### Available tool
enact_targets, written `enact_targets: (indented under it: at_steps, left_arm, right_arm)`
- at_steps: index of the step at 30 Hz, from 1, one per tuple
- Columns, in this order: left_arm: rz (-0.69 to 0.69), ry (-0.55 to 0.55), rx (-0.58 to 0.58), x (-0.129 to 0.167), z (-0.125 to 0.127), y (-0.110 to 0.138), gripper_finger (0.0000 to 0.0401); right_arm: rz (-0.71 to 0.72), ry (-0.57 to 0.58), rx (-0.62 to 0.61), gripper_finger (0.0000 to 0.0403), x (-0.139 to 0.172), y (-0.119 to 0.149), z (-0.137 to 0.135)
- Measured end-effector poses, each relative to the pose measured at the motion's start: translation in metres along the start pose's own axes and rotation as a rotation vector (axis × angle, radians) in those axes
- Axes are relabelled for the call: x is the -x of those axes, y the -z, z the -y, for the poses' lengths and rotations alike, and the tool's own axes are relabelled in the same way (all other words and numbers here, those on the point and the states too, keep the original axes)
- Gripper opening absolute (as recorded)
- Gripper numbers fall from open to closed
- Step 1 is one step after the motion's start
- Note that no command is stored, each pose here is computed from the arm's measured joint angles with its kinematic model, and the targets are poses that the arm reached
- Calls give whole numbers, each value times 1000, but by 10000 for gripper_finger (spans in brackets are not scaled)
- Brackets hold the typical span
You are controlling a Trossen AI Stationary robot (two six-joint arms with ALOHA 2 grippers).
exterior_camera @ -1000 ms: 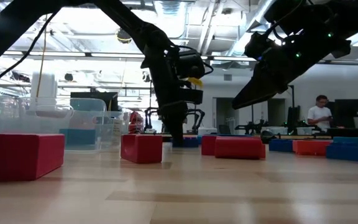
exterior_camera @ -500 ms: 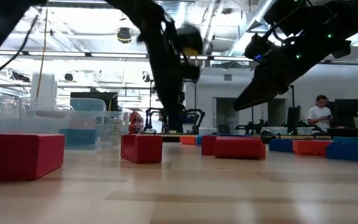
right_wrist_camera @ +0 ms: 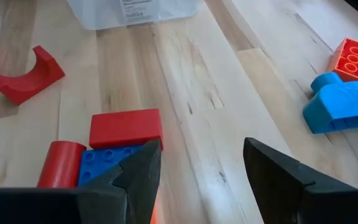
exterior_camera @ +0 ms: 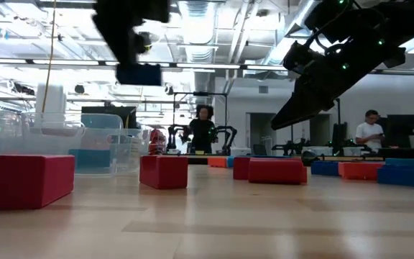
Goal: Sort blocks
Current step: Put the blue game piece into the blue bin
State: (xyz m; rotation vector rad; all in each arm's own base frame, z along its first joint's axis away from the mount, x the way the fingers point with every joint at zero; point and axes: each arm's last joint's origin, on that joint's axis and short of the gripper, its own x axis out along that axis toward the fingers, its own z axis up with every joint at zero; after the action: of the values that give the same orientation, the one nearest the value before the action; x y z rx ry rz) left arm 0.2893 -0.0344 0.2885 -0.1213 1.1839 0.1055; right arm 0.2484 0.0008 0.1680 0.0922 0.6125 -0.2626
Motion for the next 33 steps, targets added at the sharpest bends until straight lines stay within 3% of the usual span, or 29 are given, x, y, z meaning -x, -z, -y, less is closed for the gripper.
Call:
enact_targets:
  at_steps: [5, 11, 15, 22, 33]
  left_arm:
    - [8, 10, 146, 16, 13, 42, 132]
    - [-108, 143, 336, 24, 26, 95, 133]
    - [-164, 243, 402, 34, 35, 119, 134]
    - [-265, 253, 535, 51, 44, 146, 134]
    - [-501, 127, 565, 33, 60, 156, 135]
  right_arm:
    - [0, 2, -11, 239, 0, 0, 0]
    - [-5, 4, -22, 239, 0, 0, 0]
    - [-4, 8, -25, 239, 0, 0, 2]
    - [-7, 16, -29, 239, -1, 0, 4]
    - [-6, 15, -22, 239, -1, 0, 4]
